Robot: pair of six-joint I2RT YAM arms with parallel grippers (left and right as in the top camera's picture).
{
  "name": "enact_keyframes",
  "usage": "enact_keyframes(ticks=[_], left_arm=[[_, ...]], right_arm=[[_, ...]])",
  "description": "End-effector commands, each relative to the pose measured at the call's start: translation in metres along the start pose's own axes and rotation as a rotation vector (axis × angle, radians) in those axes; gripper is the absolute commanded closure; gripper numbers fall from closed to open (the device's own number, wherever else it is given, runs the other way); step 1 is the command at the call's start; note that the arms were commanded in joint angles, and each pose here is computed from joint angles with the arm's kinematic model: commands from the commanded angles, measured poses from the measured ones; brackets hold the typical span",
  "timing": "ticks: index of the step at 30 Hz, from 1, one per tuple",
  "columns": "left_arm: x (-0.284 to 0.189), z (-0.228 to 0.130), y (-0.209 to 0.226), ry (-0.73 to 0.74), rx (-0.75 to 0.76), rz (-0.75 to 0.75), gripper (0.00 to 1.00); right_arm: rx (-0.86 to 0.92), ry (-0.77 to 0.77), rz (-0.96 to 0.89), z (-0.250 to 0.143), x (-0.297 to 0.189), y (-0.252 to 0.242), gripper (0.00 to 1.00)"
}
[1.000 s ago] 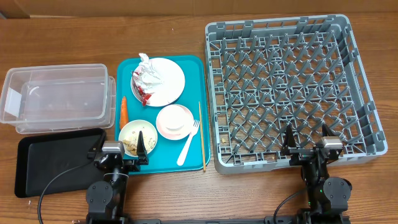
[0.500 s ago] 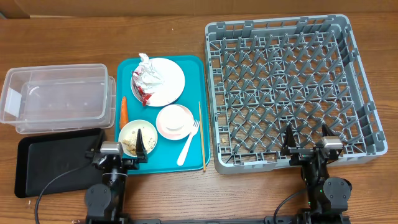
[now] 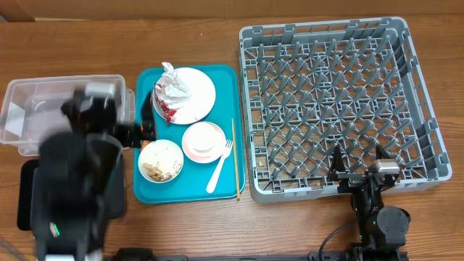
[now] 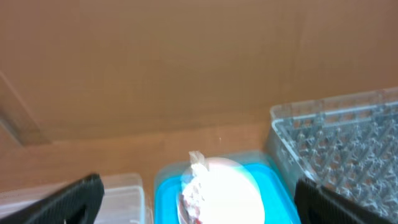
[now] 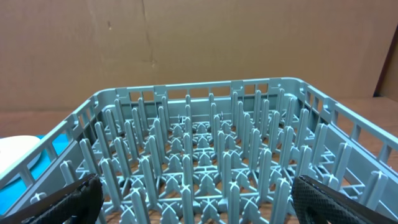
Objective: Sort waste into correct bins and load items into the dishwasher
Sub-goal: 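Reach the left gripper to the white plate and grasp the crumpled tissue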
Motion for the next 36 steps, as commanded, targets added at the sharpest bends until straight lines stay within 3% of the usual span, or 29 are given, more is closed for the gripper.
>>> enact_keyframes(ticks=[1,6,11,19,25,29,35,36], left_arm=[[0.050,0.027,-0.016,0.304,-0.021,-0.091,0.00],[0.117,0.006,-0.025,0.569,-0.055,-0.138,0.00],[0.177,-0.050,-0.017,0.740,-0.127,-0.096,0.00],[0.250,-0.112,0.002,0.796,-0.245,0.057,0.00],[0.290,-0.179,0.021,0.870,-0.308,0.209,0.06],[0.298,-0.195,0.023,0.891,-0.307,0.214,0.29],[0.303,-0.181,0.021,0.828,-0.307,0.196,0.72],[0.303,-0.174,0.021,0.815,-0.308,0.193,0.96]], right_arm=[[-0.004,0.000,-0.012,-0.003,0.000,-0.001,0.00],[-0.004,0.000,-0.012,-0.003,0.000,-0.001,0.00],[-0.004,0.000,-0.012,-0.003,0.000,-0.001,0.00],[-0.004,0.000,-0.013,-0.003,0.000,-0.001,0.00],[-0.004,0.000,-0.012,-0.003,0.000,-0.001,0.00],[-0.004,0.000,-0.012,-0.003,0.000,-0.001,0.00],[-0.004,0.000,-0.013,-0.003,0.000,-0.001,0.00],[-0.004,0.000,-0.012,-0.003,0.000,-0.001,0.00]])
Point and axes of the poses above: each gripper's point midway between its finger pads, its own x axis out along the fingers, its own y axis along the line the jaws close on, z = x × y, the point moved 6 cm from there along -x, back along the fingers, and after that the axes turned 8 degrees about -x, right-handed, at the moved point
